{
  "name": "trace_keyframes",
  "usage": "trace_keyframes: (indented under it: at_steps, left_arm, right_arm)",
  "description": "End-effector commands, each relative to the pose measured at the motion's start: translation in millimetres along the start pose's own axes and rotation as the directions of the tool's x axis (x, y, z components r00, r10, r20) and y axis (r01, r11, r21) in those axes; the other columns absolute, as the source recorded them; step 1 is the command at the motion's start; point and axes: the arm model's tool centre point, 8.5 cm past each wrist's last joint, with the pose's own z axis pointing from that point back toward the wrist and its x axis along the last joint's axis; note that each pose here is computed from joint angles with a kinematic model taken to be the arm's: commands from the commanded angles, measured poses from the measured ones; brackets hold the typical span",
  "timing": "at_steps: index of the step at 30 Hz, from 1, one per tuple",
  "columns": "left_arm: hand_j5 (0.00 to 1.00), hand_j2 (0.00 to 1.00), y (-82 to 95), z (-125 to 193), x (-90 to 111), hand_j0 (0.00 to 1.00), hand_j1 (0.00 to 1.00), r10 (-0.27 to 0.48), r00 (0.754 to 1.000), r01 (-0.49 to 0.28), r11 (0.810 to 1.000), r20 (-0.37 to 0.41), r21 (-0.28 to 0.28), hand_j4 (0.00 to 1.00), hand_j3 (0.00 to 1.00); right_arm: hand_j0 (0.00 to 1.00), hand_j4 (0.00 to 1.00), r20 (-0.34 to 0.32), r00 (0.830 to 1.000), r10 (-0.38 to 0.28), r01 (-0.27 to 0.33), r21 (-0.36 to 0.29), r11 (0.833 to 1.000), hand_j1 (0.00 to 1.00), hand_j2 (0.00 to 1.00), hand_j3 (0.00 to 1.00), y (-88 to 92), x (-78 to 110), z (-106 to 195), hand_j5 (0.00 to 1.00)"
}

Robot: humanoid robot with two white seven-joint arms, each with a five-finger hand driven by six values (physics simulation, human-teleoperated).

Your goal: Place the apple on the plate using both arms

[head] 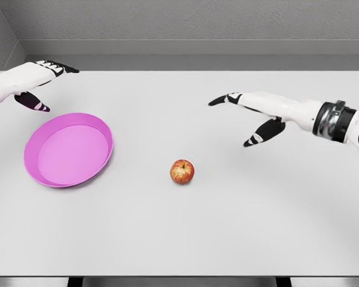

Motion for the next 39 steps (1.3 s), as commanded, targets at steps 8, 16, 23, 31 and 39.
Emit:
trace_keyframes:
  at_steps: [8, 16, 23, 31, 39]
  left_arm:
    - [1.0, 1.0, 2.4, -5, 16, 1.0, 1.0, -0.022, 0.999, 0.022, 1.0, 0.047, 0.007, 1.0, 1.0]
    - [1.0, 1.0, 32.3, -32, 137, 1.0, 1.0, -0.258, 0.898, 0.242, 0.966, 0.356, 0.09, 1.0, 1.0]
    - [1.0, 1.0, 16.2, -41, 206, 1.0, 1.0, -0.334, 0.777, 0.388, 0.922, 0.534, 0.013, 1.0, 1.0]
    - [1.0, 1.0, -4.8, -47, 244, 1.0, 1.0, -0.343, 0.704, 0.458, 0.888, 0.621, -0.029, 1.0, 1.0]
    - [1.0, 1.0, -10.5, -59, 271, 1.0, 1.0, -0.324, 0.673, 0.436, 0.9, 0.665, -0.004, 1.0, 1.0]
  right_arm:
    - [1.0, 1.0, -0.094, 0.981, 0.172, -0.181, -0.092, 0.979, 1.0, 1.0, 1.0, -55.4, -40.8, 92, 1.0]
    - [1.0, 1.0, -0.088, 0.986, 0.144, -0.15, -0.076, 0.986, 1.0, 1.0, 1.0, -43.1, -43.4, 85, 1.0]
    - [1.0, 1.0, -0.071, 0.988, 0.135, -0.139, -0.056, 0.989, 1.0, 1.0, 1.0, -34.1, -42.4, 77, 1.0]
    - [1.0, 1.0, -0.064, 0.989, 0.131, -0.133, -0.044, 0.99, 1.0, 1.0, 1.0, -29.6, -42.1, 74, 1.0]
    - [1.0, 1.0, -0.064, 0.989, 0.132, -0.135, -0.041, 0.99, 1.0, 1.0, 1.0, -28.7, -41.8, 73, 1.0]
